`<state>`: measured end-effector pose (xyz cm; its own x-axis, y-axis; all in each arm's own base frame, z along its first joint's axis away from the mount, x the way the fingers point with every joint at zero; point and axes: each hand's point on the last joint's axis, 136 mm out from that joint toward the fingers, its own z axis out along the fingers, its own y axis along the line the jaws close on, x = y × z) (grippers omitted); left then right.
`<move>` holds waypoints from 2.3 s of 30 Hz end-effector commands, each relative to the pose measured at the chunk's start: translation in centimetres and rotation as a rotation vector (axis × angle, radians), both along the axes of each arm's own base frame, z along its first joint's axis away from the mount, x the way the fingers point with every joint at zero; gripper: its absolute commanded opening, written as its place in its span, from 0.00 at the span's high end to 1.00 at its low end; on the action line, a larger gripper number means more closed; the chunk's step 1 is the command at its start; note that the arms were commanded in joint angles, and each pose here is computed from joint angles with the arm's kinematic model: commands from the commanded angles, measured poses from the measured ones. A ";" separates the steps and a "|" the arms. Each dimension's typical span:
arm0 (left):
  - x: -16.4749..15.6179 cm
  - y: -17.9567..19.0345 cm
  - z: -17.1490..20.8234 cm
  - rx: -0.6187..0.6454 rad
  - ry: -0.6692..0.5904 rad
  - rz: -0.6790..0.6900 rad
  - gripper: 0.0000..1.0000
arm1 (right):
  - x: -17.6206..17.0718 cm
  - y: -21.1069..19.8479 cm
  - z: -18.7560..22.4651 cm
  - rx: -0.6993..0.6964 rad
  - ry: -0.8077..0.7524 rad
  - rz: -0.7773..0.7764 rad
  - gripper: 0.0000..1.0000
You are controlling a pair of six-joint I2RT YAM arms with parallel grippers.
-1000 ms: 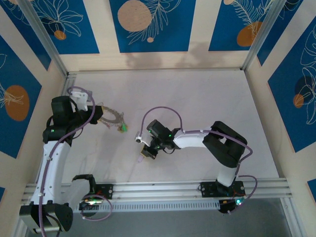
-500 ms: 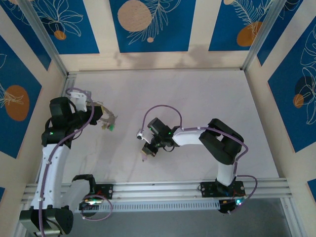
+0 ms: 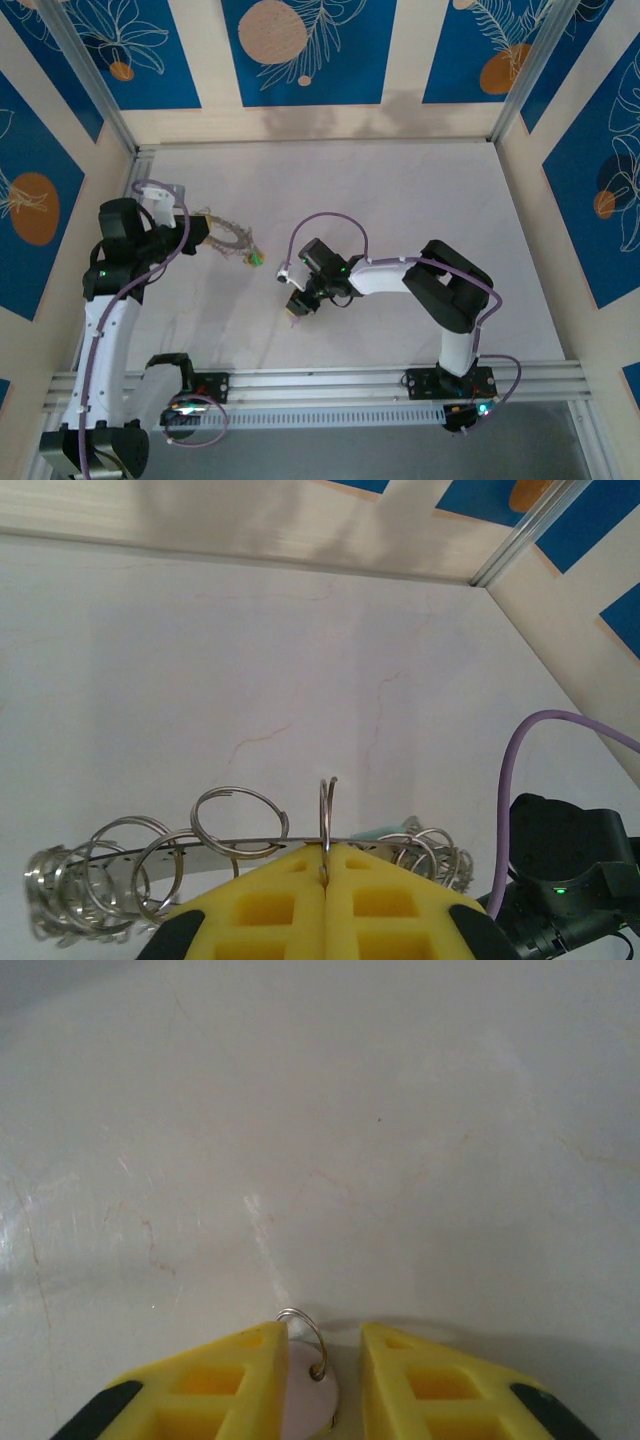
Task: Put the keys on the keyring
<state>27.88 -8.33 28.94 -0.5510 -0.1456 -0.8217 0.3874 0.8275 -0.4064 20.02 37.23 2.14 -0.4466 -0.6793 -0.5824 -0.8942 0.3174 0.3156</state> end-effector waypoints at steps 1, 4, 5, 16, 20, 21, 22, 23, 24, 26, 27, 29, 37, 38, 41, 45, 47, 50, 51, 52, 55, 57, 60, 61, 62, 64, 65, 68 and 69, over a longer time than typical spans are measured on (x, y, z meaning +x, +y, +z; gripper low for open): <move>-0.3 -0.2 1.6 -0.026 -0.061 -0.017 1.00 | 0.1 0.2 0.7 0.007 -0.013 0.021 0.70; -0.4 -0.2 1.8 -0.025 -0.067 -0.018 1.00 | 0.0 0.2 0.2 -0.019 -0.026 0.031 0.65; -0.4 -0.2 1.8 -0.026 -0.069 -0.018 1.00 | 0.0 0.3 0.2 -0.024 -0.031 0.036 0.64; -0.6 -0.4 2.1 -0.034 -0.079 -0.026 1.00 | -0.5 -0.2 -1.2 -0.060 -0.008 0.058 0.63; -0.6 -0.4 2.2 -0.033 -0.082 -0.024 1.00 | -1.1 0.0 -1.6 -0.070 0.007 0.081 0.63; -0.6 -0.4 2.2 -0.033 -0.081 -0.024 1.00 | -1.1 0.0 -1.8 -0.075 0.011 0.081 0.63; -0.5 -0.4 2.2 -0.033 -0.081 -0.023 1.00 | -1.2 -0.1 -2.0 -0.081 0.016 0.083 0.64; -0.6 -0.4 2.2 -0.033 -0.080 -0.024 1.00 | -1.4 -0.1 -2.1 -0.088 0.017 0.088 0.64; -0.6 -0.4 2.2 -0.034 -0.081 -0.024 1.00 | -1.5 -0.2 -2.2 -0.090 0.016 0.093 0.65; -0.6 -0.4 2.3 -0.033 -0.084 -0.024 1.00 | -1.9 -0.3 -2.3 -0.102 0.011 0.103 0.66; -0.5 -0.4 2.3 -0.034 -0.083 -0.025 1.00 | -2.0 -0.4 -2.4 -0.110 0.006 0.108 0.66; -0.5 -0.4 2.3 -0.035 -0.082 -0.026 1.00 | -2.2 -0.6 -2.7 -0.130 -0.006 0.118 0.68; -0.7 -0.4 2.2 -0.028 -0.085 -0.024 1.00 | -3.5 -0.5 -2.8 -0.132 0.000 0.161 0.72; -0.7 -0.4 2.2 -0.029 -0.084 -0.025 1.00 | -3.6 -0.5 -2.7 -0.132 0.000 0.162 0.73; -0.7 -0.4 2.3 -0.031 -0.085 -0.026 1.00 | -3.7 -0.6 -2.6 -0.135 0.000 0.163 0.78; -0.7 -0.4 2.2 -0.031 -0.083 -0.028 1.00 | -4.1 -0.7 -2.2 -0.120 0.006 0.169 0.82; -0.6 -0.4 2.2 -0.031 -0.085 -0.027 1.00 | -4.4 -0.6 -1.7 -0.099 0.011 0.174 0.86; -0.7 -0.4 2.2 -0.029 -0.084 -0.027 1.00 | -4.6 -0.4 -0.6 -0.053 0.015 0.178 0.91; -0.7 -0.4 2.2 -0.028 -0.084 -0.027 1.00 | -4.6 -0.4 -0.2 -0.039 0.015 0.177 0.93; -0.7 -0.4 2.1 -0.028 -0.082 -0.027 1.00 | -4.6 -0.4 0.1 -0.025 0.014 0.175 0.96; -0.8 -0.4 2.1 -0.029 -0.082 -0.026 1.00 | -4.4 -0.7 1.3 0.015 0.020 0.160 1.00; -0.9 -0.4 2.1 -0.027 -0.084 -0.026 1.00 | -4.3 -0.8 2.1 0.050 0.021 0.153 1.00; -0.9 -0.4 2.0 -0.028 -0.083 -0.025 1.00 | -4.4 -1.2 3.5 0.104 0.015 0.146 1.00; -0.9 -0.4 2.1 -0.030 -0.083 -0.027 1.00 | -4.5 -1.3 3.9 0.123 0.009 0.147 1.00; -0.9 -0.5 2.0 -0.031 -0.082 -0.027 1.00 | -4.6 -1.4 4.5 0.144 0.004 0.148 1.00; -1.0 -0.5 2.0 -0.034 -0.082 -0.030 1.00 | -4.9 -1.4 5.5 0.185 -0.007 0.158 1.00; -1.0 -0.5 2.0 -0.035 -0.082 -0.030 1.00 | -5.2 -1.4 6.1 0.205 -0.014 0.165 1.00; -1.2 -0.6 1.9 -0.039 -0.081 -0.036 1.00 | -5.4 -1.6 7.4 0.248 -0.034 0.168 1.00; -1.2 -0.6 1.9 -0.039 -0.080 -0.038 1.00 | -5.5 -1.7 7.9 0.259 -0.040 0.169 1.00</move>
<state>26.95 -8.76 29.45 -0.5384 -0.1567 -0.8280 0.4085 0.8109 -0.4190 15.21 35.24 8.02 -0.3278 -0.6180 -0.7146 -0.9387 0.1274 0.3204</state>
